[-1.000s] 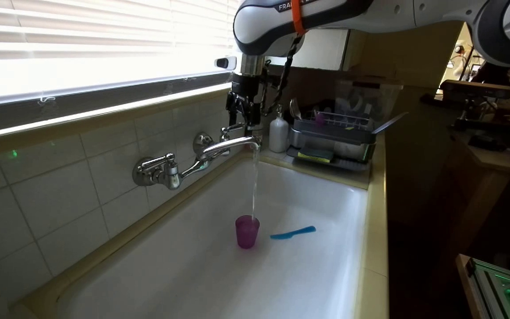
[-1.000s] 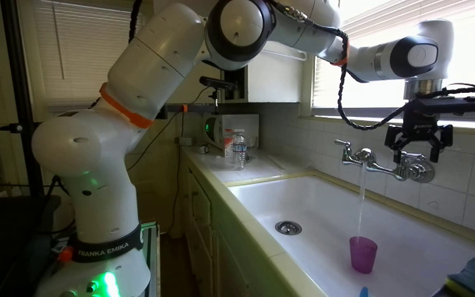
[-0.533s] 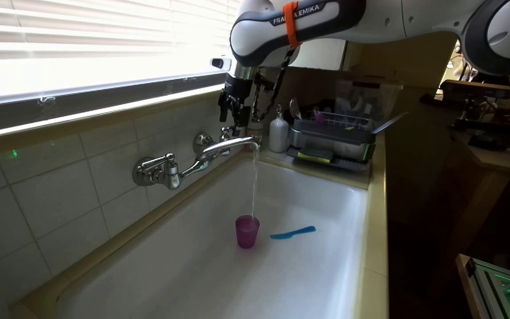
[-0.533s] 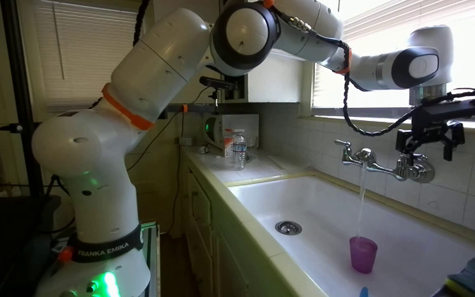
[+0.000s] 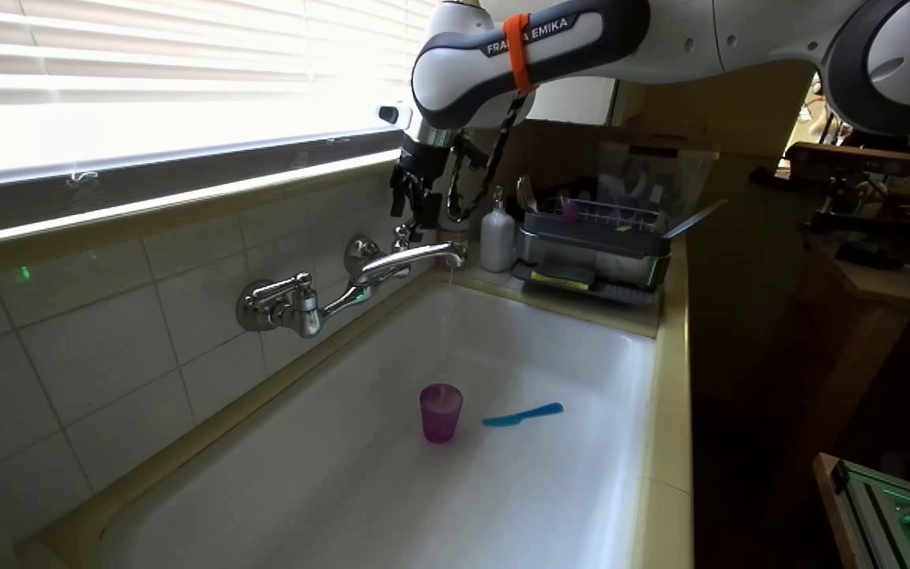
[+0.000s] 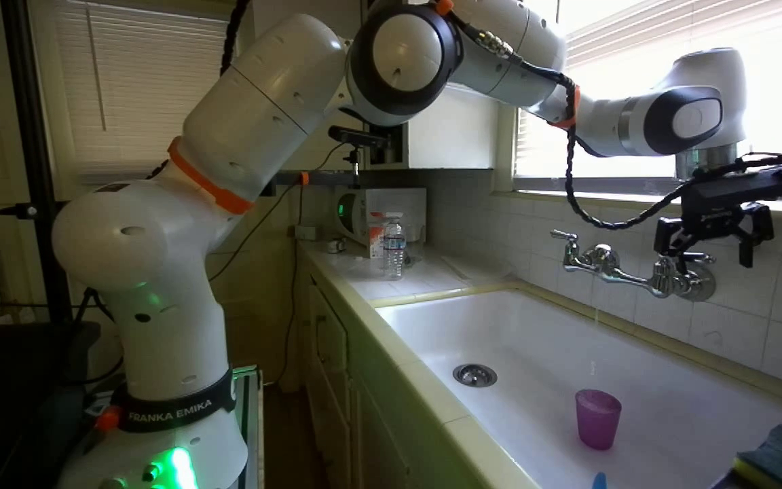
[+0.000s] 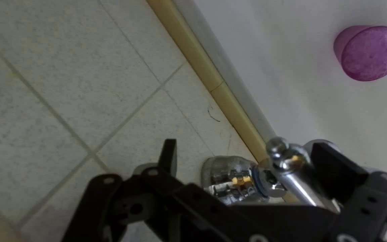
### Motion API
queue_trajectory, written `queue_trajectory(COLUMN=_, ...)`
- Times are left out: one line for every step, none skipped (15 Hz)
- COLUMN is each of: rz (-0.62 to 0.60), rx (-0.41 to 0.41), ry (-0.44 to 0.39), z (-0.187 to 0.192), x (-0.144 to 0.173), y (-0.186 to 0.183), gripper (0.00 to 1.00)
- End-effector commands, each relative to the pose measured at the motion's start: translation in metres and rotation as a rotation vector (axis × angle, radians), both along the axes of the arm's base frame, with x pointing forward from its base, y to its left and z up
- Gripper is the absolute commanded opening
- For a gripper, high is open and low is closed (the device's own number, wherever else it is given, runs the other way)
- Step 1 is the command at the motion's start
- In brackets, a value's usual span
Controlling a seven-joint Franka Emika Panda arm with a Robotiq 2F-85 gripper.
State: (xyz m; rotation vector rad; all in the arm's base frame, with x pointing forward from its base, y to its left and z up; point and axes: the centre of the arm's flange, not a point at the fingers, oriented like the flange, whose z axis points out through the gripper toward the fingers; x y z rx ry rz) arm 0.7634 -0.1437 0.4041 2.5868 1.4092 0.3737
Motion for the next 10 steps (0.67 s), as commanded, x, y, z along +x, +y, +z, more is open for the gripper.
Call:
queue_trajectory(rz=-0.092, rx=0.014, ry=-0.111, z=-0.0059, x=0.0037, y=0.0016, gripper=1.00)
queue_trajectory(rz=-0.108, rx=0.017, ry=-0.124, z=-0.0068, x=0.0036, y=0.0014, gripper=1.00)
queue_trajectory(rz=-0.121, rx=0.020, ry=-0.129, z=-0.0081, x=0.0037, y=0.0009, gripper=1.00)
queue_trajectory(rz=-0.131, rx=0.023, ry=-0.134, z=-0.0092, x=0.0036, y=0.0009, gripper=1.00)
queue_trajectory(rz=-0.140, rx=0.025, ry=-0.139, z=-0.0097, x=0.0035, y=0.0009, gripper=1.00)
queue_trajectory(rz=-0.148, rx=0.026, ry=-0.143, z=-0.0101, x=0.0031, y=0.0009, gripper=1.00)
queue_trajectory(rz=-0.154, rx=0.026, ry=-0.143, z=-0.0110, x=0.0027, y=0.0009, gripper=1.00)
queue_trajectory(rz=-0.167, rx=0.028, ry=-0.133, z=-0.0112, x=0.0013, y=0.0015, gripper=1.00)
queue_trajectory(rz=-0.181, rx=0.033, ry=-0.124, z=-0.0106, x=-0.0010, y=0.0020, gripper=1.00)
queue_trajectory(rz=-0.201, rx=0.036, ry=-0.117, z=-0.0096, x=-0.0041, y=0.0031, gripper=1.00)
